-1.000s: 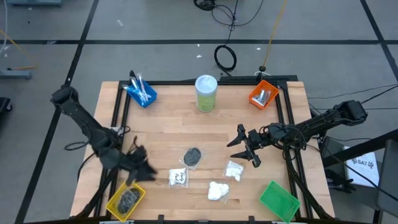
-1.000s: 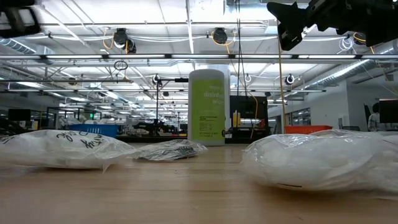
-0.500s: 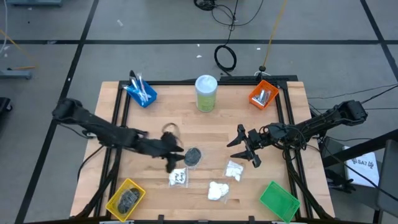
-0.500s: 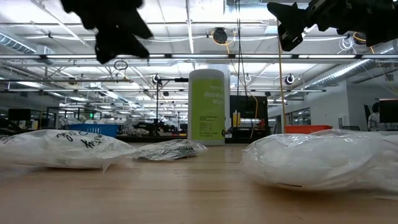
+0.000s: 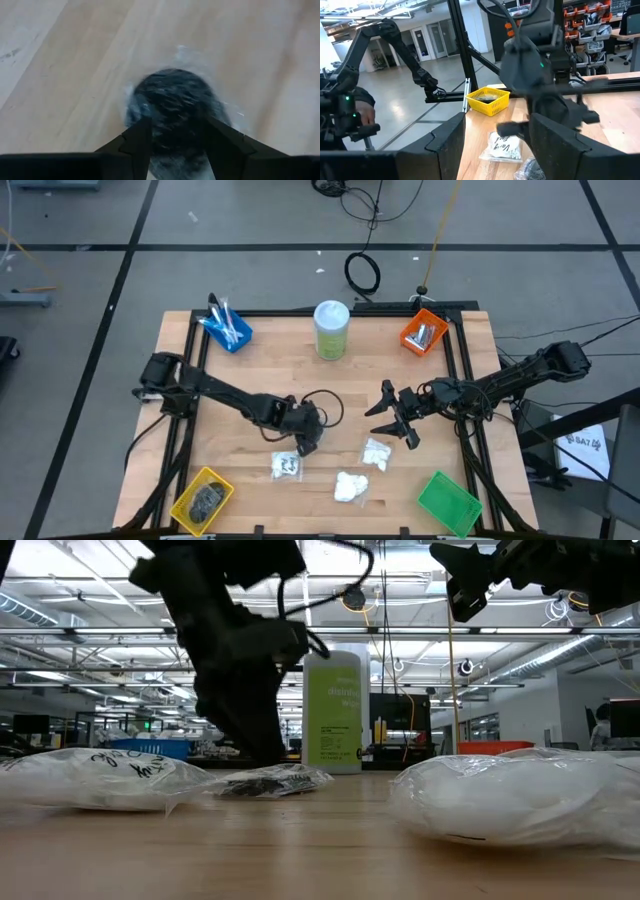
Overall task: Pick & Place Travel size toiletries
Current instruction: Put the black hairbrush into the yellow bin, then put the cotton pack into the green bin
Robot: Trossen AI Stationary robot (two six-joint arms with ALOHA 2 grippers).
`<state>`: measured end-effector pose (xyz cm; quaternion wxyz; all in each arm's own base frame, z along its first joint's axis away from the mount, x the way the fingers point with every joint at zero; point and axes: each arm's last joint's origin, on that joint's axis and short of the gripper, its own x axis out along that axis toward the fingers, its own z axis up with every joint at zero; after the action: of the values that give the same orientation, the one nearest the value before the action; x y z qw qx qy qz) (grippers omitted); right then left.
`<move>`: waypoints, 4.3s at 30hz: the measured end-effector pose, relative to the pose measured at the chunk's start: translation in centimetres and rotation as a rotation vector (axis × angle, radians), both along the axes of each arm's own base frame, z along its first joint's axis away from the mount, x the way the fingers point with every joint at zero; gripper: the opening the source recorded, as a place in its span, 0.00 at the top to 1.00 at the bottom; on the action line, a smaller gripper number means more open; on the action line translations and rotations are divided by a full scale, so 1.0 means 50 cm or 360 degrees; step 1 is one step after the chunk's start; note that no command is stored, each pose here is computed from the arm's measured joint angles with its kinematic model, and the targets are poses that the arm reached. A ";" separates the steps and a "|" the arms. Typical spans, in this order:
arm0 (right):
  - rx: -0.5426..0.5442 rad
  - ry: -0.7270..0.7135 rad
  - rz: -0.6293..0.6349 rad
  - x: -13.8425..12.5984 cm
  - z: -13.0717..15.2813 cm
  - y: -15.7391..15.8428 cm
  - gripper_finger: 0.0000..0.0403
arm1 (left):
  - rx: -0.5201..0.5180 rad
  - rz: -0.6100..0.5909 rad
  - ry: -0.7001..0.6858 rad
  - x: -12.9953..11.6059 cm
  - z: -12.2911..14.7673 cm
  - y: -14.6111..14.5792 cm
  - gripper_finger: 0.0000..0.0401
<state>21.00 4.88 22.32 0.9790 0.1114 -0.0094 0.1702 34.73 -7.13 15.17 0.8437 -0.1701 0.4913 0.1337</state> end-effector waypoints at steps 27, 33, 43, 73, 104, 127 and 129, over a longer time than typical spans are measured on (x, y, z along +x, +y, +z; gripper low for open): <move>-0.0002 0.0013 0.0000 0.000 -0.002 0.000 0.48 | -0.0027 0.0021 0.0084 0.008 -0.037 0.017 0.99; -0.0006 0.0031 0.0000 0.000 -0.004 0.000 0.48 | -0.0091 -0.0044 -0.0042 -0.014 0.043 0.011 1.00; -0.0011 0.0051 0.0000 0.000 -0.006 0.000 0.48 | -0.0340 -0.0102 -0.0116 -0.172 0.235 -0.045 1.00; -0.0026 0.0029 0.0006 0.000 -0.004 0.000 0.48 | -0.0700 0.0787 0.0652 -0.503 0.181 -0.344 0.99; 0.0001 0.0061 0.0002 -0.003 -0.007 0.013 0.48 | -0.0325 0.0462 -0.0267 -0.380 0.230 -0.253 0.63; -0.0357 0.1774 -0.0368 0.065 -0.100 0.190 0.48 | 0.0104 -0.0470 -0.0962 -0.103 0.167 -0.002 0.83; -0.0346 0.1808 -0.0382 0.070 -0.113 0.191 0.48 | -0.0010 -0.0500 -0.1161 -0.099 0.137 0.032 0.86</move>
<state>24.52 14.41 16.68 0.8489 0.0822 0.5213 -0.0282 29.77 -5.56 22.04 0.9725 -0.1318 0.1798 -0.0677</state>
